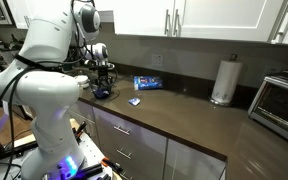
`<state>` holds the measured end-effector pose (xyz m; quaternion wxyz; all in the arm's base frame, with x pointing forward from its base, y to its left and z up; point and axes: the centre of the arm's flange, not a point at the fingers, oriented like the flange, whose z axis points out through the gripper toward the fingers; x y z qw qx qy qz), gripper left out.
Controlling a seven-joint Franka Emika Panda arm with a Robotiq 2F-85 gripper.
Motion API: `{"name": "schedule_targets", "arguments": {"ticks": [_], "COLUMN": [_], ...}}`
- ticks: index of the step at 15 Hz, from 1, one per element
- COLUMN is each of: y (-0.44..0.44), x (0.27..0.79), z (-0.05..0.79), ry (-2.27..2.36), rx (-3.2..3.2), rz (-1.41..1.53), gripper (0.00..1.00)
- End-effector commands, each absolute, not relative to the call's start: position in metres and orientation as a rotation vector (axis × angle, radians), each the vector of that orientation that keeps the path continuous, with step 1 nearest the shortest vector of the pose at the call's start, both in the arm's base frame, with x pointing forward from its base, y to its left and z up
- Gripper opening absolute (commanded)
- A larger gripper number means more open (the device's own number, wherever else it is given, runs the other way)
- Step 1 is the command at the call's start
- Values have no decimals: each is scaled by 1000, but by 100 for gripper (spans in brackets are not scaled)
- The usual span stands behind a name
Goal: Remove one blue sachet from the basket and place it on the countertop
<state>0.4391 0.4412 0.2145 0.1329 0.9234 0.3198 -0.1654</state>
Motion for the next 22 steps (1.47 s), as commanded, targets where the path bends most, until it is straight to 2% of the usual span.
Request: {"name": "schedule_targets", "arguments": {"ticks": [1, 2, 4, 9, 10, 13, 15, 22], "y": [439, 440, 442, 445, 446, 446, 446, 438], "x": [438, 436, 432, 427, 426, 426, 426, 427], "z": [209, 207, 205, 212, 214, 226, 234, 284], "ry": [962, 963, 960, 973, 973, 974, 979, 941], "rx": [2686, 2684, 2680, 2676, 2676, 2673, 2674, 2685], "rz": [-543, -547, -553, -543, -537, -510, -507, -419], "gripper": [69, 49, 42, 8, 4, 1, 3, 2]}}
